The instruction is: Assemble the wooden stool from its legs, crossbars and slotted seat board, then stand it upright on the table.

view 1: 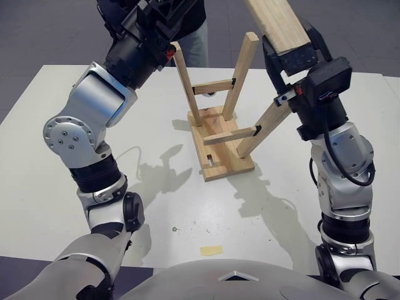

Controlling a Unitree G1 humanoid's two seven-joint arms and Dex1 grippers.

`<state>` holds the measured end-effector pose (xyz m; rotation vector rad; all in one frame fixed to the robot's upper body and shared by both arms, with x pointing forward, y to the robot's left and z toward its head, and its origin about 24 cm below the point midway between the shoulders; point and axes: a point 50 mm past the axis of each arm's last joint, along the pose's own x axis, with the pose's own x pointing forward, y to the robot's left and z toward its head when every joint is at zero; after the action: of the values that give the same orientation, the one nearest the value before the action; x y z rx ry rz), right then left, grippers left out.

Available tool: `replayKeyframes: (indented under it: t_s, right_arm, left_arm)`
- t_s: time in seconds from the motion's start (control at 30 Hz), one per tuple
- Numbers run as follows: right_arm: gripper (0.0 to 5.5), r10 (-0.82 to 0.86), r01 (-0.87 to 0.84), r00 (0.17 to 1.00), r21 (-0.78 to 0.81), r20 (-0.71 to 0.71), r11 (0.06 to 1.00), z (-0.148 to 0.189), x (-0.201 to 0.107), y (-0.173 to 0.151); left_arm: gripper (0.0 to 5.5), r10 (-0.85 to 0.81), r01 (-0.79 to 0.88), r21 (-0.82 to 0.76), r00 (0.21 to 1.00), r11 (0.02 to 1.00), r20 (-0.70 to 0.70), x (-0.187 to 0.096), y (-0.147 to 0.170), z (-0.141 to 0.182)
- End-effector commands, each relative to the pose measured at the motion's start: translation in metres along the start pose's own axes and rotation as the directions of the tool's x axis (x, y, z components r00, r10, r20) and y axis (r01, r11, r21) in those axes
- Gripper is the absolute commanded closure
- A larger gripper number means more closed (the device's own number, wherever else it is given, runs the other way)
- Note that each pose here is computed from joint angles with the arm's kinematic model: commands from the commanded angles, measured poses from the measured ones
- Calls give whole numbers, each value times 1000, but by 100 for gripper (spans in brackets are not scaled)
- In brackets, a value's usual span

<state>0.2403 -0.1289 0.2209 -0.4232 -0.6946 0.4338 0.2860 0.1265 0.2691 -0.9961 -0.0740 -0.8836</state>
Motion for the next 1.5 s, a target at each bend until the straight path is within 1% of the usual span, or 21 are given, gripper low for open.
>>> replayKeyframes:
  t_s: [0.03,0.1,0.2,0.3,0.5,0.53,0.57,0.63,0.73,0.8,0.9,1.03,1.1,1.13,1.27,1.33,1.5]
  right_arm:
    - [344,23,-24,999,31,42,999,5,4,12]
    - [344,32,-35,998,51,59,998,7,6,17]
    - [344,39,-44,997,77,74,996,10,7,23]
    - [344,48,-56,995,101,85,993,12,6,29]
    - [344,87,-97,993,143,74,985,10,5,37]
    - [344,93,-103,993,148,70,984,9,4,38]
    - [344,103,-112,992,157,67,981,9,3,39]
    - [344,117,-126,991,173,61,977,7,1,40]
    - [344,135,-144,989,182,60,973,6,0,41]
    - [344,137,-146,989,185,61,972,6,1,40]
    - [344,131,-140,989,184,63,973,6,2,38]
    - [344,131,-139,990,187,55,973,6,0,38]
    - [344,134,-141,990,186,52,972,5,0,38]
    - [344,134,-142,990,185,53,972,5,1,37]
    - [344,131,-137,990,173,46,975,4,0,34]
    - [344,113,-117,993,165,33,979,3,-1,29]
    - [344,104,-107,994,168,25,980,2,-2,26]
  left_arm:
    - [10,5,-2,-101,999,995,34,10,-4,9]
    - [10,39,-35,-134,999,990,29,13,1,7]
    - [10,44,-39,-159,999,986,32,16,2,7]
    - [10,57,-53,-157,998,986,21,21,6,7]
    - [10,5,2,-131,999,991,53,30,-3,20]
    - [30,4,4,-128,998,992,60,31,-4,23]
    - [36,2,7,-121,998,993,69,32,-4,26]
    - [74,-17,25,-105,997,994,71,31,-7,29]
    - [128,-34,35,-65,999,997,29,26,-12,26]
    - [154,-17,17,-31,1000,999,2,23,-11,23]
    - [206,-8,8,4,1000,1000,-3,20,-13,24]
    - [268,22,-25,43,997,999,68,19,-11,36]
    - [311,15,-20,52,995,998,97,18,-11,42]
    - [323,4,-10,58,995,998,104,17,-13,45]
    - [387,-5,-3,77,995,997,102,15,-17,46]
    - [424,-12,5,89,997,996,73,14,-19,42]
    - [427,-26,22,126,999,992,33,16,-24,38]
